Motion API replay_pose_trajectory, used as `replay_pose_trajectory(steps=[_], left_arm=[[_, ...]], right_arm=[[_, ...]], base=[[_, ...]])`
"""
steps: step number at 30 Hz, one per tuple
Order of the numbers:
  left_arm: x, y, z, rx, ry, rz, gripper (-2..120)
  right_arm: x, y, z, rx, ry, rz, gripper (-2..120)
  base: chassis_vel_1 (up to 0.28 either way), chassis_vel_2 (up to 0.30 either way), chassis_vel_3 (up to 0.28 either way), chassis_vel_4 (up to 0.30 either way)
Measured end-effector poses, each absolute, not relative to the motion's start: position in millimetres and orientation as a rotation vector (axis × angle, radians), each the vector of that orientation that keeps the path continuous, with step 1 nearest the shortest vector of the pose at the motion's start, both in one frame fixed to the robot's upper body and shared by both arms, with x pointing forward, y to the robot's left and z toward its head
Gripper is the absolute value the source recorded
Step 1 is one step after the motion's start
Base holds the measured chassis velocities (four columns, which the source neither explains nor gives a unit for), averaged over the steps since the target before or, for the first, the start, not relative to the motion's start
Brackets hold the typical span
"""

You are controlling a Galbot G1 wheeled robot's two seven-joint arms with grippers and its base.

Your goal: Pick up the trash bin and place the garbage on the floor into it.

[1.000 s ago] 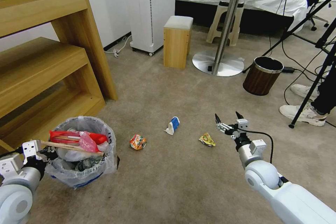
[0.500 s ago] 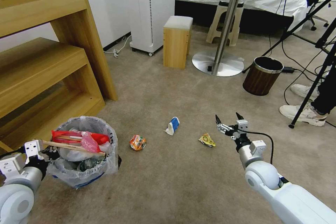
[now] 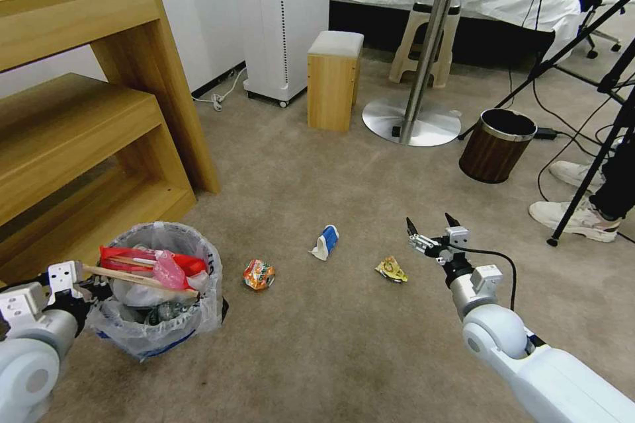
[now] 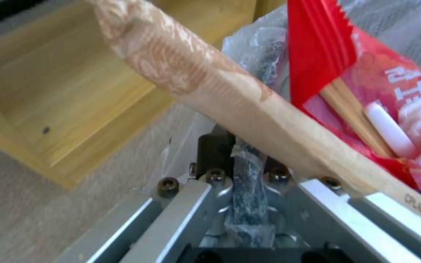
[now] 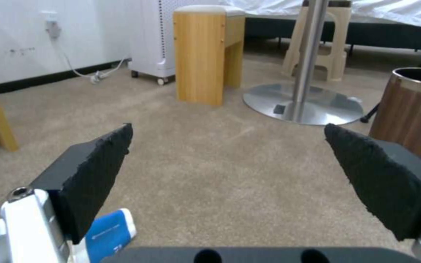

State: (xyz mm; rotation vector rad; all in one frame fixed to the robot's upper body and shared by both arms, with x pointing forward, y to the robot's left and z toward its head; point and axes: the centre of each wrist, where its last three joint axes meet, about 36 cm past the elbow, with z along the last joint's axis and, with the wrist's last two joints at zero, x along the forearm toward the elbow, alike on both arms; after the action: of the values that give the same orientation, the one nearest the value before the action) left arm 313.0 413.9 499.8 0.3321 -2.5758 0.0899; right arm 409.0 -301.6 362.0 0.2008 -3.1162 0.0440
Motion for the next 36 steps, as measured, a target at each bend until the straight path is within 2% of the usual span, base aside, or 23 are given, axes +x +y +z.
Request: replay_pose_trajectory(steps=[6,16,36], left_arm=[[299.7,406.5,506.8,0.29,-2.518,0.061,0],[268.9,361.2,532.5,0.131,-2.535,0.012,0],[259.5,346.0,528.4,-0.043,-2.494,-0.061,0]], right_arm=[[409.4,-301.8,362.6,0.194,-3.12,0.039,100],[408.5,-297.7,358.6,0.207,-3.116,0.023,100],[401.0,-293.8,349.6,0.227,-3.108,0.017,100]], base=[[0.0,0.0,0.0,0.0],[0.0,0.0,0.0,0.0],[0.0,0.0,0.0,0.0]])
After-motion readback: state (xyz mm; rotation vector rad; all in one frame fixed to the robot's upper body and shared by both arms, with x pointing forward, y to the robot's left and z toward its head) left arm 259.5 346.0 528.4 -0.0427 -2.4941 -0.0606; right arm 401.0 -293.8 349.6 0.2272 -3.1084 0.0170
